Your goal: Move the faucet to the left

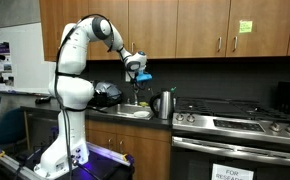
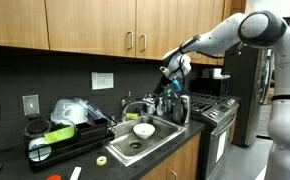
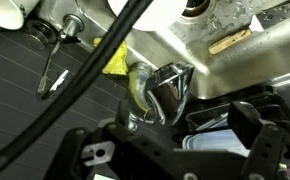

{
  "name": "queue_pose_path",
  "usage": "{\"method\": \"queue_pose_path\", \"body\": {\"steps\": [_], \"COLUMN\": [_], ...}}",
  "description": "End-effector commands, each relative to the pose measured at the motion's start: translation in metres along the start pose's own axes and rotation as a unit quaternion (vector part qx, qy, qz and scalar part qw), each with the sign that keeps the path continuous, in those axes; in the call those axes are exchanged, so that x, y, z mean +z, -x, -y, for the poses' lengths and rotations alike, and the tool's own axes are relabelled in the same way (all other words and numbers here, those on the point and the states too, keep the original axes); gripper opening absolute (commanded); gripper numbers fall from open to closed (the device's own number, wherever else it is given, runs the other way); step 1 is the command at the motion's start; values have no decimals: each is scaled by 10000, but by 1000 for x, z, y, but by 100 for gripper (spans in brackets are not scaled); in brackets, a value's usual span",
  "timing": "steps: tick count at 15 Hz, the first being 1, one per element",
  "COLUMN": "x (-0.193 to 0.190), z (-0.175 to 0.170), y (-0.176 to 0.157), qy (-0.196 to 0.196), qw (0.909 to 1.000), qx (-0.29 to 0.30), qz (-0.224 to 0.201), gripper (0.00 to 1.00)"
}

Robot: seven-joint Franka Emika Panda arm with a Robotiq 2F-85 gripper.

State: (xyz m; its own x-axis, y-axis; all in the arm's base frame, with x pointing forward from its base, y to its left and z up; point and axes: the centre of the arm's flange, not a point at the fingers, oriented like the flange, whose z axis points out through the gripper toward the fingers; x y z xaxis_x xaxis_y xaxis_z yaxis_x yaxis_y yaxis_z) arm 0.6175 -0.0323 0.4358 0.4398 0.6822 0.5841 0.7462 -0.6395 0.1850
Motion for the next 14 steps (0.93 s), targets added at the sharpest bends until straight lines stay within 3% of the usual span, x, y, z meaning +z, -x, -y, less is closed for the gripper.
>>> {"method": "queue_pose_path", "body": {"steps": [1, 14], "x": [14, 68], "z": [-14, -34], "y": [0, -18], "qy": [-241, -859], "qw": [9991, 9951], "qx": [-175, -249], "qz": [-288, -411], "gripper": [100, 100]}}
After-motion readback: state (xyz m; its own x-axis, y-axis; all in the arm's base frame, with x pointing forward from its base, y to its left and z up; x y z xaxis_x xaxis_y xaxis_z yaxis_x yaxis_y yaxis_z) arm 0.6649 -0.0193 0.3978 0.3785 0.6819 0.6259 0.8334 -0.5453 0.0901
